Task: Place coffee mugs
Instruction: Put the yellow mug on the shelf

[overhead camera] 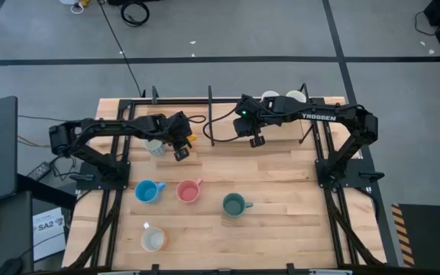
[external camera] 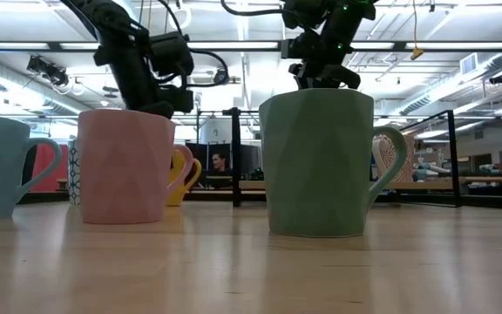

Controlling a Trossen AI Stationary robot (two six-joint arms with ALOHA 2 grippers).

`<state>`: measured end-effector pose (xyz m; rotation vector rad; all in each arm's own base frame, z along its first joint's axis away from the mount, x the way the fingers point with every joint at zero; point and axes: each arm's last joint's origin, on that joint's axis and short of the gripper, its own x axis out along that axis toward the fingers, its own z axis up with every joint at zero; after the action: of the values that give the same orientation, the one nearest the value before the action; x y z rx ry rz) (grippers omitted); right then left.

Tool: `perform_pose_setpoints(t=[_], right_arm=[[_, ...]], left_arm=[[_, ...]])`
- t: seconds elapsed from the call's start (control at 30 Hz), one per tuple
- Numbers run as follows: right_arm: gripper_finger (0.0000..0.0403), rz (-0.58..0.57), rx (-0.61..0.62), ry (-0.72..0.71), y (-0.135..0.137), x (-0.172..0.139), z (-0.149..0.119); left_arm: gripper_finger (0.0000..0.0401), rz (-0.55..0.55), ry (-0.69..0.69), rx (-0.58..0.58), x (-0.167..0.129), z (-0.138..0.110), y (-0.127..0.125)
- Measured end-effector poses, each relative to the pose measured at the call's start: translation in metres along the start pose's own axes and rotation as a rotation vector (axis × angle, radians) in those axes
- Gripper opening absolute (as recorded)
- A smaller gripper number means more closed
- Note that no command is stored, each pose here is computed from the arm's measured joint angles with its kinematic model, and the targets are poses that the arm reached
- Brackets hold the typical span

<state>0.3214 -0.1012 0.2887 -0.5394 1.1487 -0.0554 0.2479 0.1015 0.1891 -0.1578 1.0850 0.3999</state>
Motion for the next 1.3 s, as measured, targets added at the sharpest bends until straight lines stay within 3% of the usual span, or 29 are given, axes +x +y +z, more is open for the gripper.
perform_pose_setpoints(t=[0.2, 0.53, 0.93, 1.1, 1.3], right_arm=[[0.0132, 0.0, 0.0, 0.0, 0.0, 0.0, 0.0], [0.0132, -0.004, 0.001, -0.004, 0.0, 0.0, 0.0], [0.0132, -0.045, 0.024, 0.001, -0.002, -0.013, -0.003], [0.0132, -0.089, 0.046, -0.043, -0.007, -0.038, -0.01], [0.0132, -0.163, 0.108, -0.098, -0.017, -0.071, -0.027]], left_arm=[[0.0036, -0.027, 0.001, 0.043, -0.007, -0.002, -0.012], [0.0037, -0.182, -0.042, 0.158, -0.03, 0.0, -0.048], [0.0039, -0.297, -0.213, 0.238, -0.088, 0.045, -0.076], [0.0039, -0.346, -0.327, 0.295, -0.117, 0.065, -0.08], [0.0037, -0.313, -0.53, 0.402, -0.145, 0.091, -0.075]])
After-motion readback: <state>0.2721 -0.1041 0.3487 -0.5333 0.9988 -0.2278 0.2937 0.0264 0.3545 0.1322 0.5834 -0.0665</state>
